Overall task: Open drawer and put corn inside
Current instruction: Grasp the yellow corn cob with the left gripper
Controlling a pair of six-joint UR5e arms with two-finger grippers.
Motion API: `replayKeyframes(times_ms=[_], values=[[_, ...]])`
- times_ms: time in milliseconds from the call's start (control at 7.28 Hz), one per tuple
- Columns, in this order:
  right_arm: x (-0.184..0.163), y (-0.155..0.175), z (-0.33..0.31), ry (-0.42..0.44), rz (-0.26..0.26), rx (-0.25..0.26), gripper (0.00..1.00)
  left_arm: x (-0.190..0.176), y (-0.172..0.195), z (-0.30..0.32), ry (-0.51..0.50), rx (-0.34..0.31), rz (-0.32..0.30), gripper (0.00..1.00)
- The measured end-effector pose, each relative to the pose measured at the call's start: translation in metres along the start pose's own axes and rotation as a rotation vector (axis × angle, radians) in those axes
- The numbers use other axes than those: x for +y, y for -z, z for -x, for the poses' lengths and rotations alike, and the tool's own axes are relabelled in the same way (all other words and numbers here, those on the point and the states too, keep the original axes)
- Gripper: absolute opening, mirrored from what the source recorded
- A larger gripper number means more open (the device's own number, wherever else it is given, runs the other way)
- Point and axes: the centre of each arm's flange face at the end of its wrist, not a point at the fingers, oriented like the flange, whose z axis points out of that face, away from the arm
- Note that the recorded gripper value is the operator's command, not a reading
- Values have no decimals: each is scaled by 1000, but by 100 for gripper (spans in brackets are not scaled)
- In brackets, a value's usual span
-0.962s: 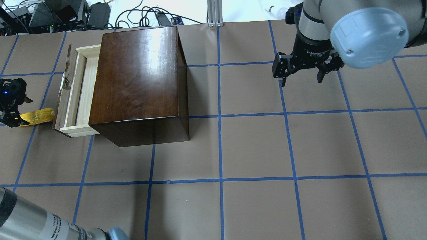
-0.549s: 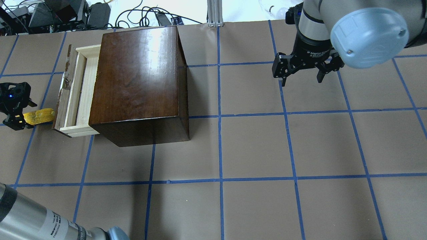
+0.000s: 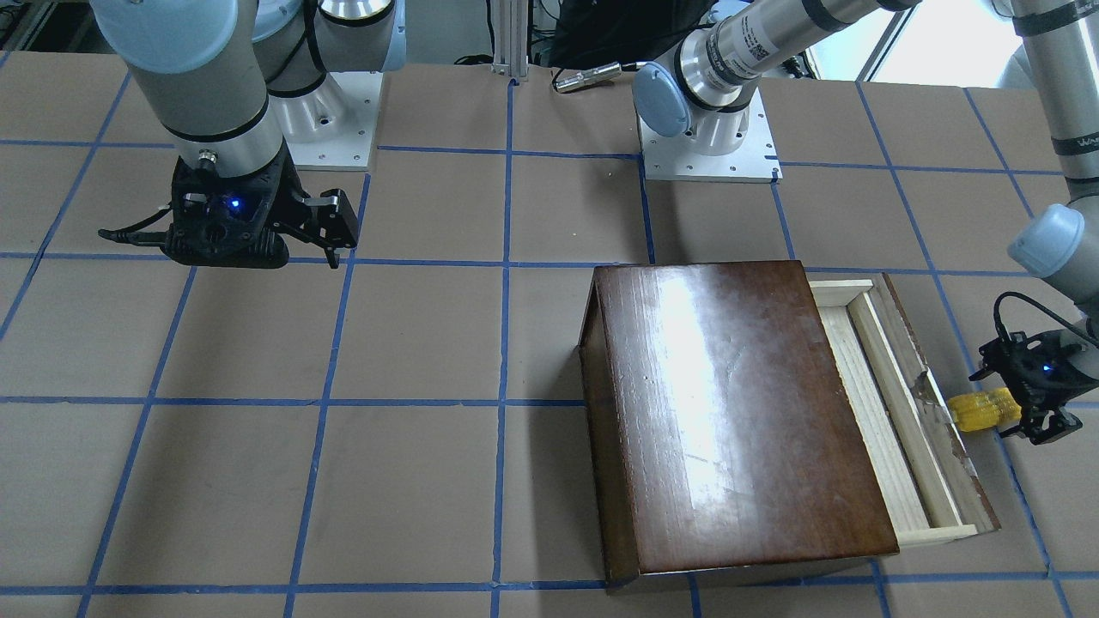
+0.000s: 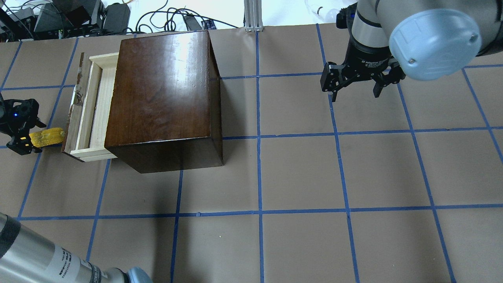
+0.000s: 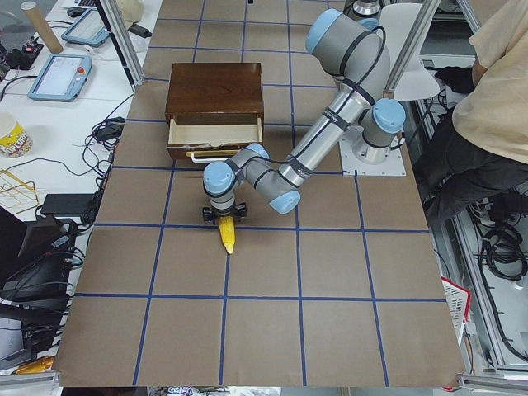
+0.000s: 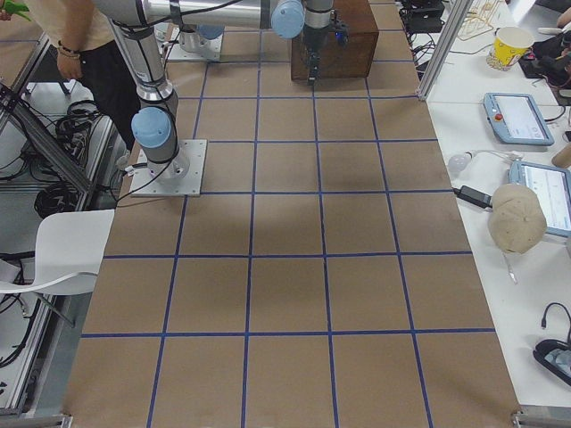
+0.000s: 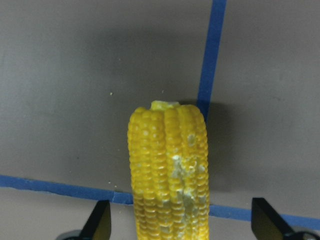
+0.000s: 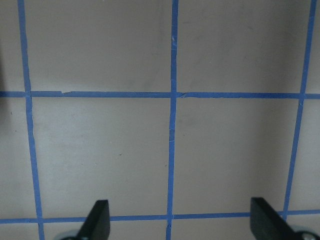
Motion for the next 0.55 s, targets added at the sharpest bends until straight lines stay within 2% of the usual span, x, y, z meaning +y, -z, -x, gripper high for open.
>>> replayKeyframes(times_ms=[137, 275, 549], values=[[0, 0, 0, 0, 0, 0, 100, 1, 0, 1, -1, -1, 0, 24], [0, 0, 0, 0, 0, 0, 100, 1, -1, 2, 1, -4, -1, 0], [0, 0, 0, 0, -1, 0, 100, 4, 2, 3, 6, -29, 6, 0]])
